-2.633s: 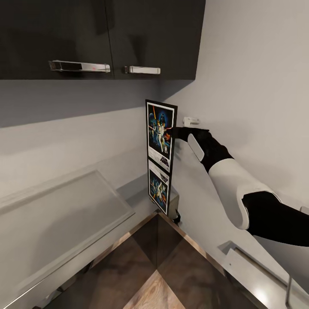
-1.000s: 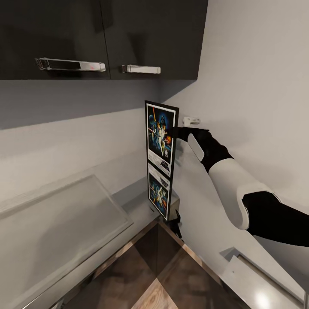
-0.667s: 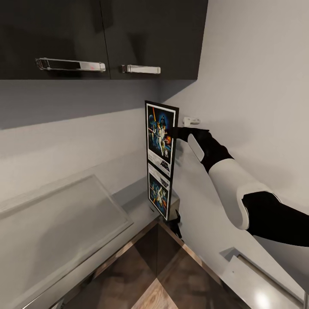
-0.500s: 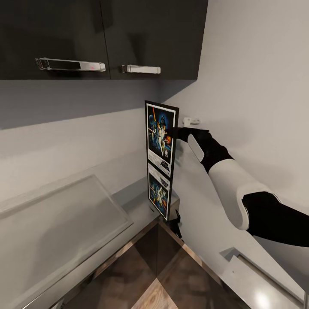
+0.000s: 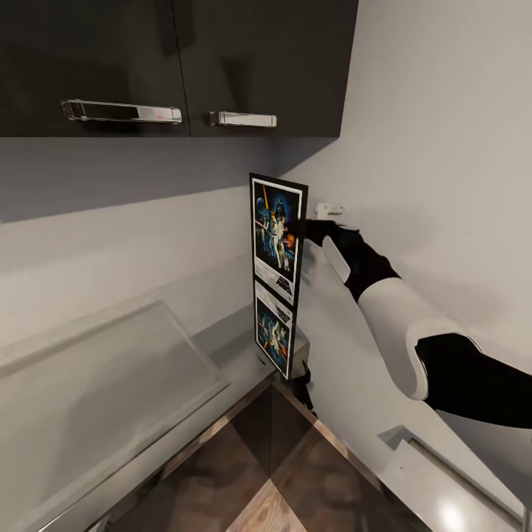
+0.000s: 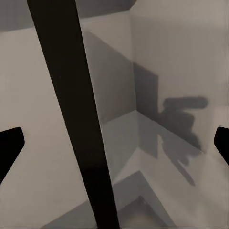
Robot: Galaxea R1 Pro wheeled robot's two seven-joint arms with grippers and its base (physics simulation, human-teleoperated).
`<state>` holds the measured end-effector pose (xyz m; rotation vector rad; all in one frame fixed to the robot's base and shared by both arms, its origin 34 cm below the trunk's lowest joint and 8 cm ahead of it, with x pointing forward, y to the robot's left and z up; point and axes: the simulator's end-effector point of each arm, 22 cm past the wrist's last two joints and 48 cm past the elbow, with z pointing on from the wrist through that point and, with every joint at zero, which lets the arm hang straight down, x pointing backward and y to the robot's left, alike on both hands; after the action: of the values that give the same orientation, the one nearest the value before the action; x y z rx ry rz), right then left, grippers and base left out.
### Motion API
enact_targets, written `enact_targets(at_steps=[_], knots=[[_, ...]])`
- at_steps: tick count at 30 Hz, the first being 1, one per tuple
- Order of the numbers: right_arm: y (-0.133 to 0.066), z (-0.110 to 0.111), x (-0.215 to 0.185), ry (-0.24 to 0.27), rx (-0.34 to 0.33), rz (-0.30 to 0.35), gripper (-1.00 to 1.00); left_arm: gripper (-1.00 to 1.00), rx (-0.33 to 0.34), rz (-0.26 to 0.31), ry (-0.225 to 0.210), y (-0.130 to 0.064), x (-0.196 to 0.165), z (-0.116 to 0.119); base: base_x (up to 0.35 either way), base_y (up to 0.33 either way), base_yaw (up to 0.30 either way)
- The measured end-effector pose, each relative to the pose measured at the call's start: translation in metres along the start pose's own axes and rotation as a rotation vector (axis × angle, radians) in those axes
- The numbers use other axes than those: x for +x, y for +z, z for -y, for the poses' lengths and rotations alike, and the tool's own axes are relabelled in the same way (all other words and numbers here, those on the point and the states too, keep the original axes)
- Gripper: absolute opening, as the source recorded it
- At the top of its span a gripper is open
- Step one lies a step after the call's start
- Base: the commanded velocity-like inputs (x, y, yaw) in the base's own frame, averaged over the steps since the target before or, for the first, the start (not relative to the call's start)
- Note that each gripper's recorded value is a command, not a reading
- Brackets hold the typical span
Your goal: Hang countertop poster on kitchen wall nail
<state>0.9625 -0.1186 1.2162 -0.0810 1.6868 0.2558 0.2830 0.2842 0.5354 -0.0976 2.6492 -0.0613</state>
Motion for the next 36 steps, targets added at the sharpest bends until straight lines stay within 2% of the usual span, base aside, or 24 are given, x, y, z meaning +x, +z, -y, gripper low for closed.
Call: enact_targets(at_steps=[6, 15, 24, 30, 36], knots=[[0.000, 0.003, 0.033, 0.007, 0.004, -0.037, 1.00, 1.00, 0.000, 0.000, 0.000, 0.000, 0.000, 0.000, 0.000, 0.000, 0.000], [-0.001, 0.006, 0.047, 0.013, 0.007, -0.002, 1.00, 1.00, 0.000, 0.000, 0.000, 0.000, 0.000, 0.000, 0.000, 0.000, 0.000], [-0.005, 0.003, 0.094, 0.023, -0.017, -0.051, 1.00, 1.00, -0.001, 0.000, 0.000, 0.000, 0.000, 0.000, 0.000, 0.000, 0.000], [-0.006, 0.003, 0.098, 0.023, -0.017, -0.019, 1.00, 1.00, -0.001, 0.000, 0.000, 0.000, 0.000, 0.000, 0.000, 0.000, 0.000], [-0.007, 0.004, 0.109, 0.023, -0.015, -0.018, 1.00, 1.00, 0.000, 0.000, 0.000, 0.000, 0.000, 0.000, 0.000, 0.000, 0.000]])
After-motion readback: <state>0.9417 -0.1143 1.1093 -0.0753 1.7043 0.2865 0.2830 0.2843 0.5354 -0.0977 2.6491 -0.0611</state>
